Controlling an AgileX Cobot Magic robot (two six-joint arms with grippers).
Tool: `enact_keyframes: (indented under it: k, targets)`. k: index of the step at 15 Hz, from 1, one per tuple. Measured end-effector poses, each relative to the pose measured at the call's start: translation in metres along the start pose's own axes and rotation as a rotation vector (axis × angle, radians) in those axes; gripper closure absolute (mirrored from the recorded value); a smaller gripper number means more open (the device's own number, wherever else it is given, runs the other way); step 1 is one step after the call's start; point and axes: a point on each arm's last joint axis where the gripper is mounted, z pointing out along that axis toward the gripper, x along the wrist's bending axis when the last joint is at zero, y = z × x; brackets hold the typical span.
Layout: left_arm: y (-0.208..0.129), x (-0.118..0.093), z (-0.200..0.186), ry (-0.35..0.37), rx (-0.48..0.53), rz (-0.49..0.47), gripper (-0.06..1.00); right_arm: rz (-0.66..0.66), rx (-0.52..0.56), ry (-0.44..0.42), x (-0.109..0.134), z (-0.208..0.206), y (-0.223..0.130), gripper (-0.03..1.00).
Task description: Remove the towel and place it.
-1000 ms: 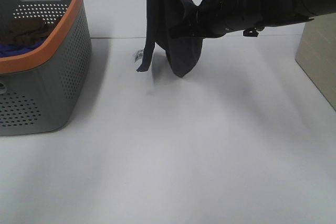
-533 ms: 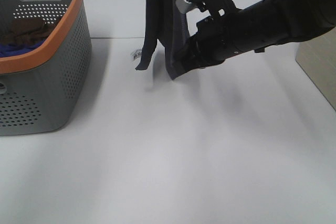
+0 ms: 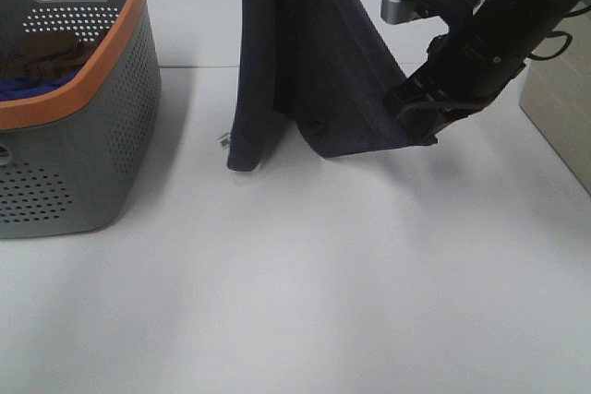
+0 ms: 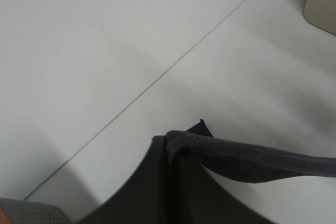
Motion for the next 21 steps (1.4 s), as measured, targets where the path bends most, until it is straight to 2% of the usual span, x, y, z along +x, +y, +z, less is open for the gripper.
enact_keyframes:
  k: [3,4,7,8,11,12,15,18,19,21]
  targets:
    - [-0.009,0.004,-0.001,0.037,0.092,-0.003,0.94,0.042,-0.042,-0.100,-0.008,-0.025,0.020,0.97]
    - [-0.009,0.005,-0.001,0.045,0.097,-0.003,0.94,0.042,-0.059,-0.124,-0.009,-0.030,0.025,0.97]
    - [-0.007,0.007,0.001,0.063,0.074,0.001,0.94,-0.011,-0.141,-0.279,-0.021,-0.058,0.045,0.97]
    - [-0.004,0.009,0.012,0.085,0.012,0.010,0.94,-0.069,-0.220,-0.375,-0.027,-0.071,0.056,0.97]
    - [-0.001,0.013,0.030,0.150,-0.078,0.051,0.94,-0.129,-0.362,-0.471,-0.033,-0.082,0.071,0.97]
    - [-0.001,0.017,0.039,0.196,-0.115,0.085,0.94,-0.145,-0.417,-0.499,-0.034,-0.083,0.076,0.97]
    - [-0.004,0.036,0.065,0.267,-0.233,0.061,0.94,-0.172,-0.564,-0.546,-0.044,-0.077,0.094,0.97]
    - [-0.006,0.060,0.075,0.316,-0.382,0.017,0.94,-0.127,-0.672,-0.594,-0.078,-0.080,0.117,0.97]
    - [-0.004,0.062,0.075,0.321,-0.412,0.019,0.94,-0.120,-0.692,-0.604,-0.084,-0.082,0.122,0.97]
    - [0.000,0.063,0.084,0.343,-0.545,0.063,0.94,-0.105,-0.801,-0.621,-0.100,-0.083,0.151,0.97]
